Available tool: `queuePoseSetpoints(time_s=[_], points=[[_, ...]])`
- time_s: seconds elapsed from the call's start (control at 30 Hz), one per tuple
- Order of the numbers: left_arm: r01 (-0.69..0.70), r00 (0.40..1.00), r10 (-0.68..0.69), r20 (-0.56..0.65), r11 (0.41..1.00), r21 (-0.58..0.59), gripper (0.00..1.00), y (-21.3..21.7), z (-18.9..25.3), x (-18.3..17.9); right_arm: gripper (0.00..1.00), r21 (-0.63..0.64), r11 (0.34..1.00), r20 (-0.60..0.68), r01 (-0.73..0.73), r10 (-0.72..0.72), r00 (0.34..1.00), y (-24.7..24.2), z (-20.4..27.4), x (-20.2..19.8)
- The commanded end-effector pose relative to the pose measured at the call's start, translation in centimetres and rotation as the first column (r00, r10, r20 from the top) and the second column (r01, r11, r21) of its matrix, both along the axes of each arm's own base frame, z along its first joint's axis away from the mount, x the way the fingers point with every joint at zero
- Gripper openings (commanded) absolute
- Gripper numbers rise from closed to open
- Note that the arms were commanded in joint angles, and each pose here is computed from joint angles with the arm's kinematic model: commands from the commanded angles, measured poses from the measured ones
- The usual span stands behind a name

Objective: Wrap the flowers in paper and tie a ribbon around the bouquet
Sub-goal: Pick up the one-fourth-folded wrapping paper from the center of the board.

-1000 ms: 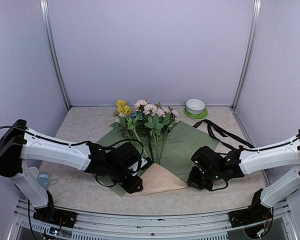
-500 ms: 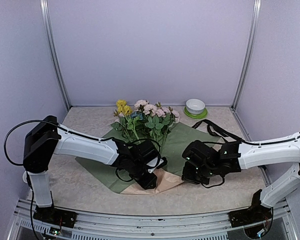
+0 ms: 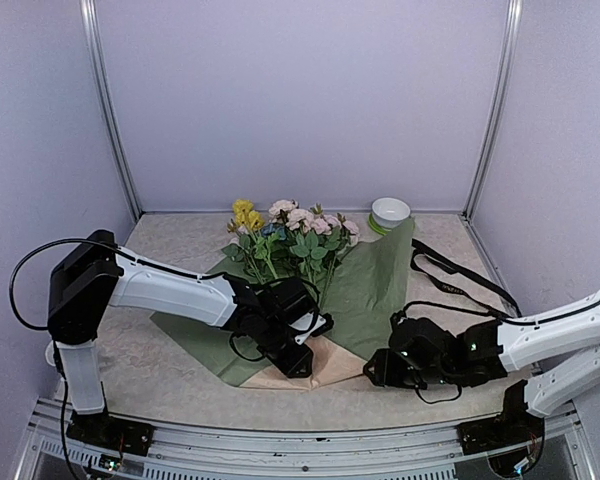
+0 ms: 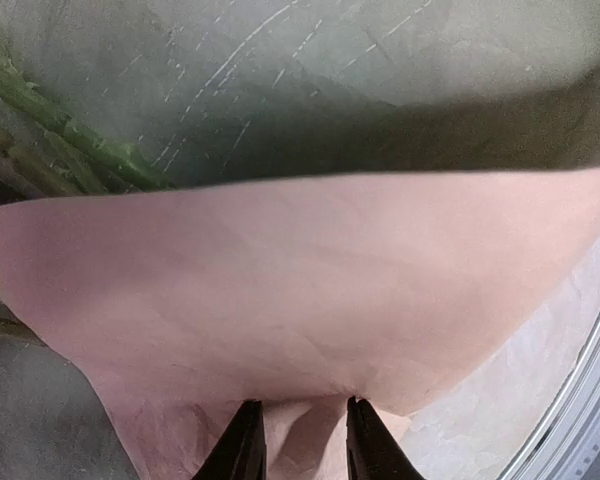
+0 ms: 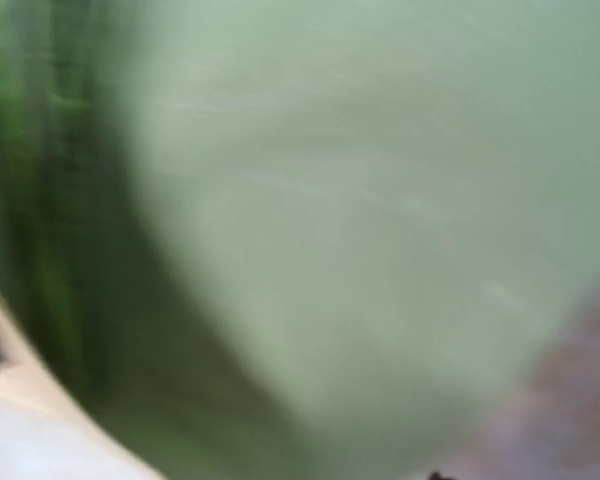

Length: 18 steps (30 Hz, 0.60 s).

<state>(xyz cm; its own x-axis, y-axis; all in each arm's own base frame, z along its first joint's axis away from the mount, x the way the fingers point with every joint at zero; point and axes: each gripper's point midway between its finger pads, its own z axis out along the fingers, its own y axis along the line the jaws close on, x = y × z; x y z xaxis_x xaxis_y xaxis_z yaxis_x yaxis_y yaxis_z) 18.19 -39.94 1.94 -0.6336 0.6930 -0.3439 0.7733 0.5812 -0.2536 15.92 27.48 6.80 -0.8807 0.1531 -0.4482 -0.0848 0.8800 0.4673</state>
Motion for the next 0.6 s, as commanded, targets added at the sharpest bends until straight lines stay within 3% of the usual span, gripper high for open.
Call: queuePoseSetpoints(time_s=[0.0, 0.17, 0.37, 0.57], points=[[0.011, 0.999, -0.010, -0.033, 1.000, 0.019, 0.29, 0.5, -1.3, -0.4, 0.58, 0.212, 0.977, 0.053, 0.032, -0.044, 0.998, 0.4, 0.6, 0.4], [0.009, 0.999, -0.009, -0.034, 1.000, 0.019, 0.29, 0.5, -1.4, -0.3, 0.70, 0.228, 0.974, 0.110, -0.002, -0.024, 0.994, 0.3, 0.7, 0.8], [0.002, 0.999, -0.002, -0.033, 1.000, 0.018, 0.29, 0.5, -1.3, -0.3, 0.75, 0.205, 0.978, 0.063, -0.039, 0.027, 0.998, 1.7, -0.9, 0.5], [0.002, 0.999, -0.001, -0.033, 1.000, 0.017, 0.29, 0.5, -1.3, -0.3, 0.76, 0.148, 0.988, 0.027, 0.034, -0.038, 0.999, 1.8, -2.1, 1.6]])
